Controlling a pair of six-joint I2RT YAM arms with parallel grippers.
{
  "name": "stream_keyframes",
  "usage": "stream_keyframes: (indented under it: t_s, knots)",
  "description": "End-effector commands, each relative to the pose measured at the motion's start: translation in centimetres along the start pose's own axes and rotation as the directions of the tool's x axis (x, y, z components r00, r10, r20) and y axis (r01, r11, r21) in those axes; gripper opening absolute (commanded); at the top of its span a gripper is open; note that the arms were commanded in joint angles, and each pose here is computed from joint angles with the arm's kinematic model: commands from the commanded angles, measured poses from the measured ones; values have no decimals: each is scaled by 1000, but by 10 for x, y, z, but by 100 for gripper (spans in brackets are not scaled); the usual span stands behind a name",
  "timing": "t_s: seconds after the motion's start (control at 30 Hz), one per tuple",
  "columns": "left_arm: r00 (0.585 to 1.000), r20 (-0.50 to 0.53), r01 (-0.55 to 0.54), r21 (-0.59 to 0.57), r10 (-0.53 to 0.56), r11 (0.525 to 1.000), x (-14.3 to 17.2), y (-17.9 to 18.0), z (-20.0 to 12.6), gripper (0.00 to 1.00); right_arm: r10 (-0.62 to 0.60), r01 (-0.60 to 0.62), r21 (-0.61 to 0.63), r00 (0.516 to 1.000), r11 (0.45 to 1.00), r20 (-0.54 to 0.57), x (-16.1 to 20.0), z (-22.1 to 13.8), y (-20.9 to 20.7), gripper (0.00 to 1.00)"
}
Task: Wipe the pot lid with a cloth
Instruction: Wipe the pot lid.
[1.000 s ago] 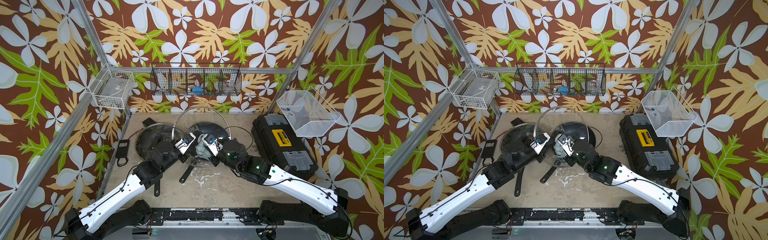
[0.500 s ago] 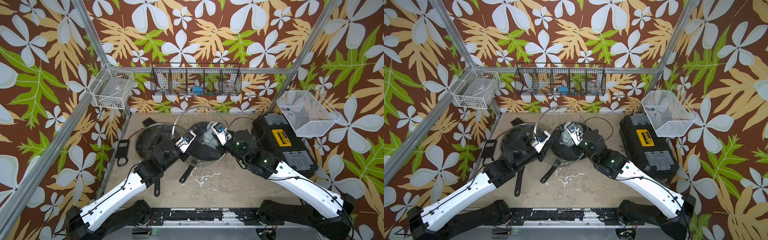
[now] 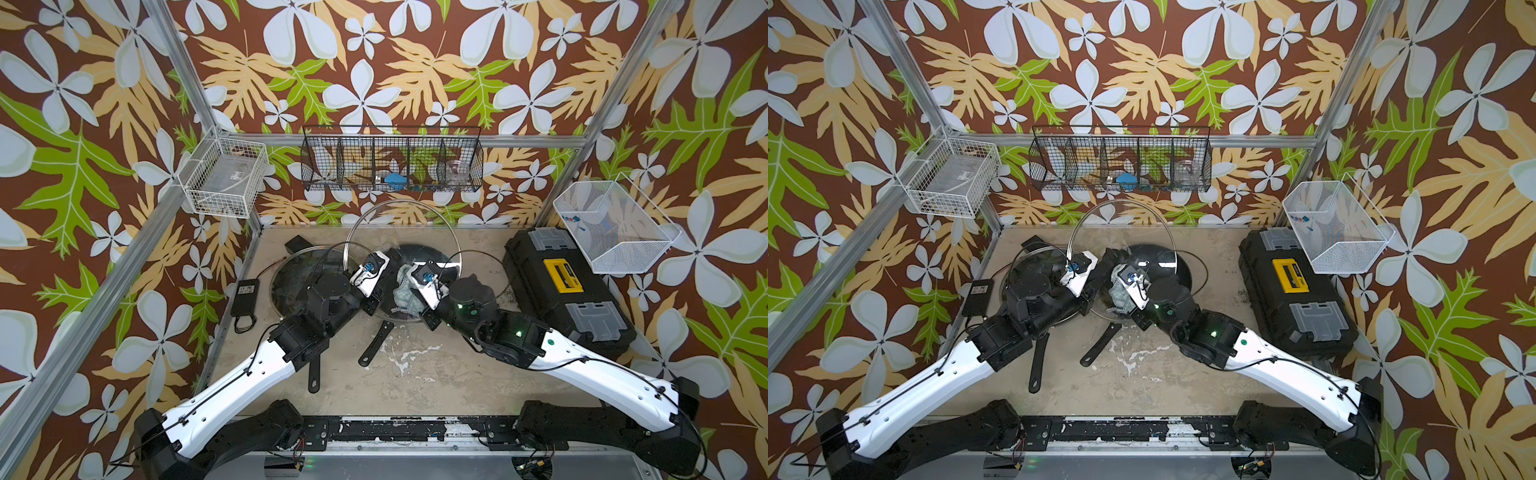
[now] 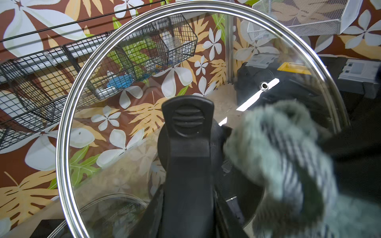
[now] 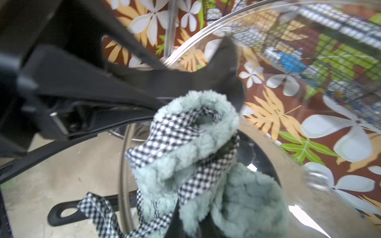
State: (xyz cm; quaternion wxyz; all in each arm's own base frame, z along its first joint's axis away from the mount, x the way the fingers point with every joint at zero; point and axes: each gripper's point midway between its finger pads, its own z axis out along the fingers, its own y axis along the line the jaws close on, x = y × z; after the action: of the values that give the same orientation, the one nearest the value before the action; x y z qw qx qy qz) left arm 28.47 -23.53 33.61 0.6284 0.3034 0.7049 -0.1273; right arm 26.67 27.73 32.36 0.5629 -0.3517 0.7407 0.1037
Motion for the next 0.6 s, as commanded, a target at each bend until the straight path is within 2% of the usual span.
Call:
stream_keyframes:
  t_s: [0.0,0.1,0.27,0.43,0.57]
  knots:
    - [977,207,-56,-6,56,998,-50,2,-12,0,-1,3,129,1000,992,-12,-3,-8,-44,0]
    - [954,239,-187,10,179,982,-49,-6,-17,0,-9,8,173,1000,985,5,-17,-9,-69,0]
    - [861,273,-449,10,430,893,-39,-21,-23,0,-55,51,180,998,982,17,-47,11,-76,0]
    - [768,258,-602,-20,586,798,-33,-22,-26,0,-67,65,90,997,994,22,-68,42,-59,0]
    - [721,234,-663,-43,652,748,-29,-20,-25,0,-113,112,24,994,993,13,-80,64,-30,0]
